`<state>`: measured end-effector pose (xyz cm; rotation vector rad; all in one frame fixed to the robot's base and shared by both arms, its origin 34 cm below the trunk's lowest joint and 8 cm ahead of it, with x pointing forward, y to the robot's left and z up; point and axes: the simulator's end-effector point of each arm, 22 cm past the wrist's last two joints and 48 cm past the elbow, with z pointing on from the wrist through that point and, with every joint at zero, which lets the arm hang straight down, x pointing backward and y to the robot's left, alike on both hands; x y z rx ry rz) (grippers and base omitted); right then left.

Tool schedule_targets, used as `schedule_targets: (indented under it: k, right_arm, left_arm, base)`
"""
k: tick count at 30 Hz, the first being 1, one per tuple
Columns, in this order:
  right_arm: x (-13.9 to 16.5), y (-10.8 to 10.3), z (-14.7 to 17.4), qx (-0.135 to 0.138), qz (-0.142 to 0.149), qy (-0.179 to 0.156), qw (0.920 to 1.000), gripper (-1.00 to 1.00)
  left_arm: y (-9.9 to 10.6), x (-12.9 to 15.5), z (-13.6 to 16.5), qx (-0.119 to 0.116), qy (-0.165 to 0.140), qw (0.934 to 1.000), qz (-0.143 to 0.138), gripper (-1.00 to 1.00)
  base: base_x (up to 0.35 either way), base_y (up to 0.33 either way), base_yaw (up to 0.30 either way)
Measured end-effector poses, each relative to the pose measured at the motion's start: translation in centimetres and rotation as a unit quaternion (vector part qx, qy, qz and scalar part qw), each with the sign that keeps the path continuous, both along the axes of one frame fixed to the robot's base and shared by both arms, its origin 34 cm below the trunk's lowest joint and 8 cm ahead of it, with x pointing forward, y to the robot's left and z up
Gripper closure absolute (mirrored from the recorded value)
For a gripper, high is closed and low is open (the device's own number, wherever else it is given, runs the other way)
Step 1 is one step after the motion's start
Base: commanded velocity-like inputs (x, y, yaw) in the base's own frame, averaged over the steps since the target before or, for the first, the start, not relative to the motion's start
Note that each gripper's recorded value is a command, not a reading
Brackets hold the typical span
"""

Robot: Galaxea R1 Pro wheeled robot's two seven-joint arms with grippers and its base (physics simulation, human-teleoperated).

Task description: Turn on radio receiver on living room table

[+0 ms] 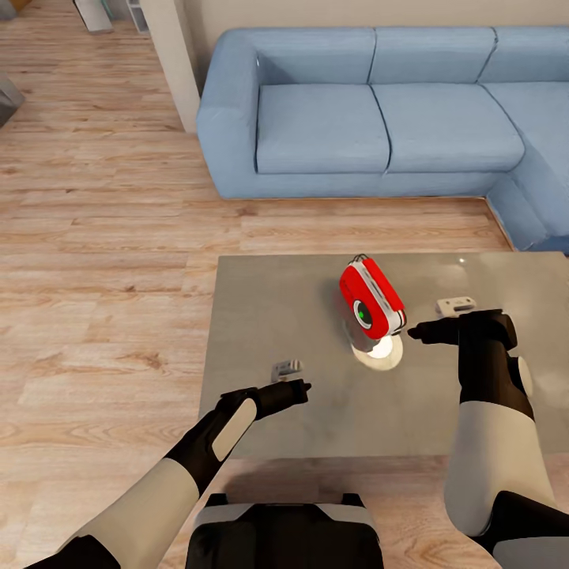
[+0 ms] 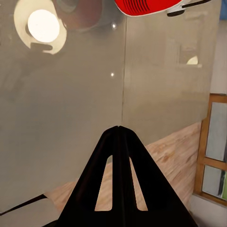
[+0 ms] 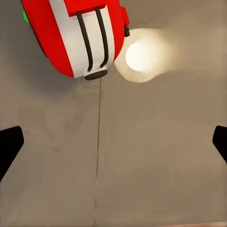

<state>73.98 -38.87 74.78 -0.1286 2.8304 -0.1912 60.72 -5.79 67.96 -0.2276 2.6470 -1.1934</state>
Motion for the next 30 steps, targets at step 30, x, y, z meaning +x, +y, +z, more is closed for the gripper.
schedule_targets:
  k: [30]
  right_arm:
    - [0.5,-1.2,2.8,0.003,-0.023,-0.024,0.9994,-1.00]
  left_arm:
    - [0.1,1.4,2.3,0.000,-0.023,0.9997,0.000,1.00]
  base:
    - [0.000,0.000,0.000]
